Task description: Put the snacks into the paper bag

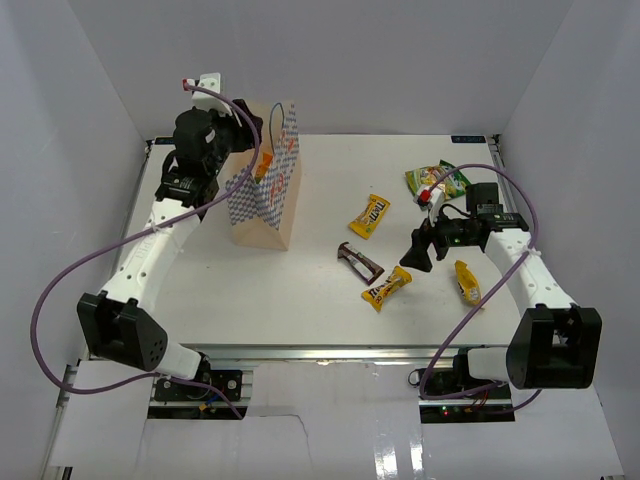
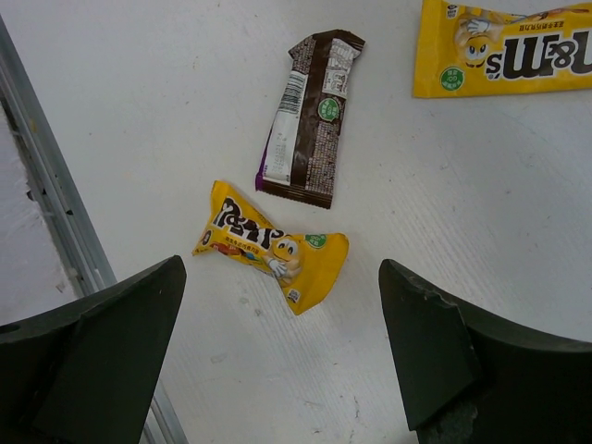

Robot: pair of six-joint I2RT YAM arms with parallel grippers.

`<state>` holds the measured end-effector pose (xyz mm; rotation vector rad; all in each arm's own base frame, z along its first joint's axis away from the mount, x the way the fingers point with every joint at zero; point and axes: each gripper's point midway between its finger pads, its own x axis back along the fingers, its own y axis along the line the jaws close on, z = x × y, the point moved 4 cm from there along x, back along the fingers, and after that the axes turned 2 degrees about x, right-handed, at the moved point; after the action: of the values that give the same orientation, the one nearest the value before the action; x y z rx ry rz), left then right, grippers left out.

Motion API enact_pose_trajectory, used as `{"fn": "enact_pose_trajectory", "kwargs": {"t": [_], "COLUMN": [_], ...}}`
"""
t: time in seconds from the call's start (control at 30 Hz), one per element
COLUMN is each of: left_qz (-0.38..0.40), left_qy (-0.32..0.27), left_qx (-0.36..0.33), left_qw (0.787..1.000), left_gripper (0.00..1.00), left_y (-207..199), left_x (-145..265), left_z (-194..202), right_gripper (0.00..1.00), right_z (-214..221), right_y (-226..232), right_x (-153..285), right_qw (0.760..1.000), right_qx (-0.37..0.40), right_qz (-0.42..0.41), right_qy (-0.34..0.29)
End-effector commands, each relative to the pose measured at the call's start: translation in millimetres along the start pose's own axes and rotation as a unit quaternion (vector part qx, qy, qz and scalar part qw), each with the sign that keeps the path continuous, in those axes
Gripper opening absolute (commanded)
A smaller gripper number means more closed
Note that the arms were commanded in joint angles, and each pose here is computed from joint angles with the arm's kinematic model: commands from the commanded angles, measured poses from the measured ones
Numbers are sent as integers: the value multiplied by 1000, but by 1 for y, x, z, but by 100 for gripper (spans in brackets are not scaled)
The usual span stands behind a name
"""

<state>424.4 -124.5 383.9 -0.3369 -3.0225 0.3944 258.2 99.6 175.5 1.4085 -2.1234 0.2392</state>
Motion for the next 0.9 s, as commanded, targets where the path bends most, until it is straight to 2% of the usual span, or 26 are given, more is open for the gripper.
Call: {"fn": "enact_pose_trajectory", "kwargs": {"t": [0.0,0.1,0.23,0.27,0.3,0.37,0.4,0.43,0.47,0.53,0.57,0.63,0.87], "left_qz": [64,88,120,124,122,124,121,101,96,58,56,34,6], "left_qy": [-49,-57,-36,-29,1,-1,7,32,21,37,18,25,26], "left_qx": [-4,4,24,32,48,66,74,90,97,112,125,138,182], "left_qw": [997,995,992,991,991,990,990,990,990,991,990,990,983], "left_gripper": [69,77,83,84,86,86,87,89,89,89,89,89,89], "left_y": [-26,-34,-41,-41,-38,-37,-36,-28,-26,-12,-11,-2,7], "left_x": [37,62,100,108,113,139,147,153,170,183,201,211,239], "left_z": [-48,-59,-49,-44,-23,-20,-13,7,5,25,21,36,52], "right_gripper": [91,91,90,90,90,90,90,90,90,91,92,93,100], "right_z": [-9,-4,7,12,20,30,35,38,40,40,42,42,52], "right_y": [-2,7,44,45,51,47,45,41,38,35,31,30,22], "right_x": [0,-5,-9,-12,-10,-17,-20,-25,-29,-36,-42,-49,-78], "right_qw": [1000,999,982,960,949,920,913,902,895,885,880,873,871], "right_qx": [-11,-20,117,224,255,340,355,380,392,409,417,426,423], "right_qz": [-3,-35,-146,-166,-184,-193,-195,-194,-197,-203,-202,-209,-206], "right_qy": [-13,-2,5,-2,6,33,45,66,76,90,100,112,145]}}
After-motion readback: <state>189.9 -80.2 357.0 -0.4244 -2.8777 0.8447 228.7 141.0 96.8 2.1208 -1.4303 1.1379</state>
